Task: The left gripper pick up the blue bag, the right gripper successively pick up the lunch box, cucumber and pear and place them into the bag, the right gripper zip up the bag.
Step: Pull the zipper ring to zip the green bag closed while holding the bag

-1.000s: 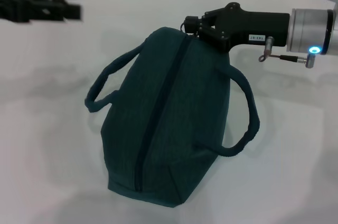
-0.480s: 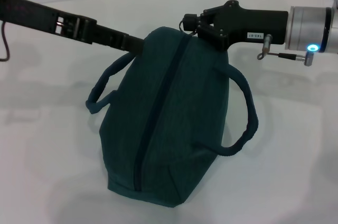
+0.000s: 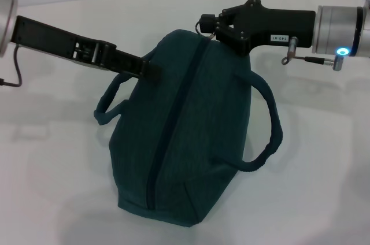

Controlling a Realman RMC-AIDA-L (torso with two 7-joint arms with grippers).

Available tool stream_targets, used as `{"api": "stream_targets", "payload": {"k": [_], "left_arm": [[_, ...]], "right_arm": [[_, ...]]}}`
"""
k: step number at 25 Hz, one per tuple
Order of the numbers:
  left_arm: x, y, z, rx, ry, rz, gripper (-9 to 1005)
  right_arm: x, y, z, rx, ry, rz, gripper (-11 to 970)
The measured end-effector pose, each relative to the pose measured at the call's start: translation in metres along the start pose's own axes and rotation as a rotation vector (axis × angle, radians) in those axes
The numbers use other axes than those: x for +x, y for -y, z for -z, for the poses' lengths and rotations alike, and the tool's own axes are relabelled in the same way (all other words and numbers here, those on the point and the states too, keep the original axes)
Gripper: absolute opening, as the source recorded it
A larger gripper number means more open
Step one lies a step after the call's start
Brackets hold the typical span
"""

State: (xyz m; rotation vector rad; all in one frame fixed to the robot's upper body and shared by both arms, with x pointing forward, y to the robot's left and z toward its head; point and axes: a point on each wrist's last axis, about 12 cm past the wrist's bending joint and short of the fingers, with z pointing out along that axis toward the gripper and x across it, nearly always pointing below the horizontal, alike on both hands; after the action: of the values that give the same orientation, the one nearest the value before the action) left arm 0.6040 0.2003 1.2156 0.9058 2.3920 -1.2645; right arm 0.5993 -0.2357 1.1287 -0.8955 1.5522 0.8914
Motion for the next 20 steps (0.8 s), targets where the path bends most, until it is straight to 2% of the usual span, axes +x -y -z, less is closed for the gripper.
{"api": "stream_targets", "payload": {"k": [13, 18, 20], "left_arm": [[0.0017, 0.0001, -0.0059, 0.004, -0.004, -0.003, 467], [0.0033, -0.0012, -0.0043, 0.006, 0.007, 0.001, 240], [0.0043, -0.0012, -0.0048, 0.01, 0.006, -0.004, 195]], "right_arm": [[-0.0008, -0.0005, 0.0013, 0.0, 0.013, -0.002, 12], [-0.0016, -0.001, 0.0011, -0.005, 0.018, -0.003, 14], [-0.0022, -0.001, 0.0015, -0.004, 0.026, -0.005, 14]]}}
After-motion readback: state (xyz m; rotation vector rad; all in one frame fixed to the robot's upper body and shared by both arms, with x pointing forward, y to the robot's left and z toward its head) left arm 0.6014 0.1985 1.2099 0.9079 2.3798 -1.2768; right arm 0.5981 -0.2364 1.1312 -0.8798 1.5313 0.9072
